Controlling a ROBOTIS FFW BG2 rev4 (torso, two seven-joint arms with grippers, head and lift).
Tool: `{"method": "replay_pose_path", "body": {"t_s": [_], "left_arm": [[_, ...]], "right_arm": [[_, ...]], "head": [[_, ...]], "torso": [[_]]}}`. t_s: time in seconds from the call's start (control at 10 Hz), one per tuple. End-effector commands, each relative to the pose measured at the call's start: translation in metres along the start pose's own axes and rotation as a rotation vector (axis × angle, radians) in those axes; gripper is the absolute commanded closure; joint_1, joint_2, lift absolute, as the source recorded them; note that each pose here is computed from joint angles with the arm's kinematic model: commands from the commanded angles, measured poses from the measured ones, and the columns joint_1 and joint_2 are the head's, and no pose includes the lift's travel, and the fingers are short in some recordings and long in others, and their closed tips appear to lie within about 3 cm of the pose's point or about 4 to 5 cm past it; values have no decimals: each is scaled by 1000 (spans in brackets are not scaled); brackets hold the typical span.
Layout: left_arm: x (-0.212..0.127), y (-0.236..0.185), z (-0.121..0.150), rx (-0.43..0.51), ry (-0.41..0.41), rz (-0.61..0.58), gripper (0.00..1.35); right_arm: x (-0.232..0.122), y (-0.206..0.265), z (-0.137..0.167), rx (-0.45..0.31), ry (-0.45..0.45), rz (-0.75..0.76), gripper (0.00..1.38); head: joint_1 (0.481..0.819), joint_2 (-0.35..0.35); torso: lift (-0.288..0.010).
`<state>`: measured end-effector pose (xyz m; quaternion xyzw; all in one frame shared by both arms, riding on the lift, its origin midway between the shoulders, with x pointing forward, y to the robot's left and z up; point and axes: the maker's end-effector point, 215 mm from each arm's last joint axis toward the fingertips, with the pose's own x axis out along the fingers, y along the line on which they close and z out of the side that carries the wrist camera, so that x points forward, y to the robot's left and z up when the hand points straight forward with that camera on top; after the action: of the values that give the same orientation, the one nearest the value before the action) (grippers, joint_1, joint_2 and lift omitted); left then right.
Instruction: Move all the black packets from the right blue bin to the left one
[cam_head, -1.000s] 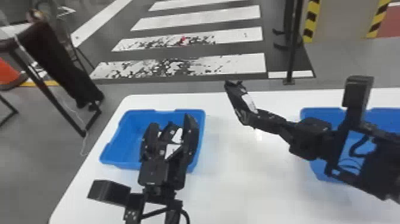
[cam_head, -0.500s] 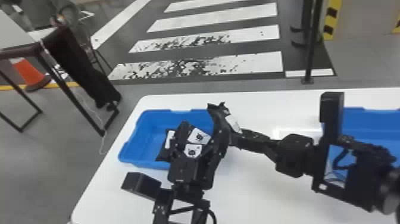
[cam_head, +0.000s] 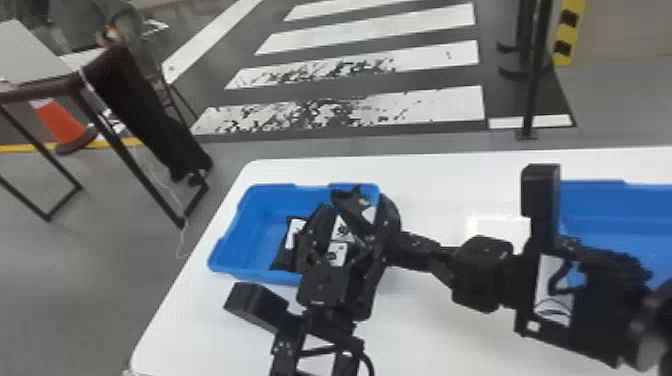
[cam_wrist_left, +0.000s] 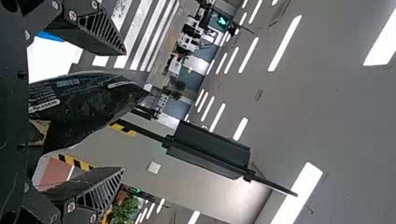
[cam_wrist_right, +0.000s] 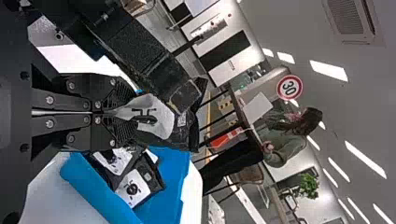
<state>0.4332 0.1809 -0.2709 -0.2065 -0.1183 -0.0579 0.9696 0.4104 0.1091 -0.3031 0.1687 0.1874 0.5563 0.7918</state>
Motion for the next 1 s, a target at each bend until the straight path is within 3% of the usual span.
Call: {"method": "replay_pose_path", "body": {"t_s": [0.0, 0.1, 0.7, 0.9], "left_arm": [[-1, 4, 2, 28, -7, 5, 740], [-1, 10, 6, 29, -12, 19, 1234], [0, 9, 14, 76, -33, -9, 1208], [6, 27, 22, 140, -56, 12, 1208]], "right_arm": [[0, 1, 1, -1, -5, 2, 1211], [0, 1, 2, -2, -7, 2, 1213], [2, -20, 8, -7, -35, -30, 1204], [2, -30, 15, -14, -70, -37, 814]], "head": [[695, 350], [695, 350], [695, 350], [695, 350]], "torso": [[-168], [-168], [-168], [-168]]}}
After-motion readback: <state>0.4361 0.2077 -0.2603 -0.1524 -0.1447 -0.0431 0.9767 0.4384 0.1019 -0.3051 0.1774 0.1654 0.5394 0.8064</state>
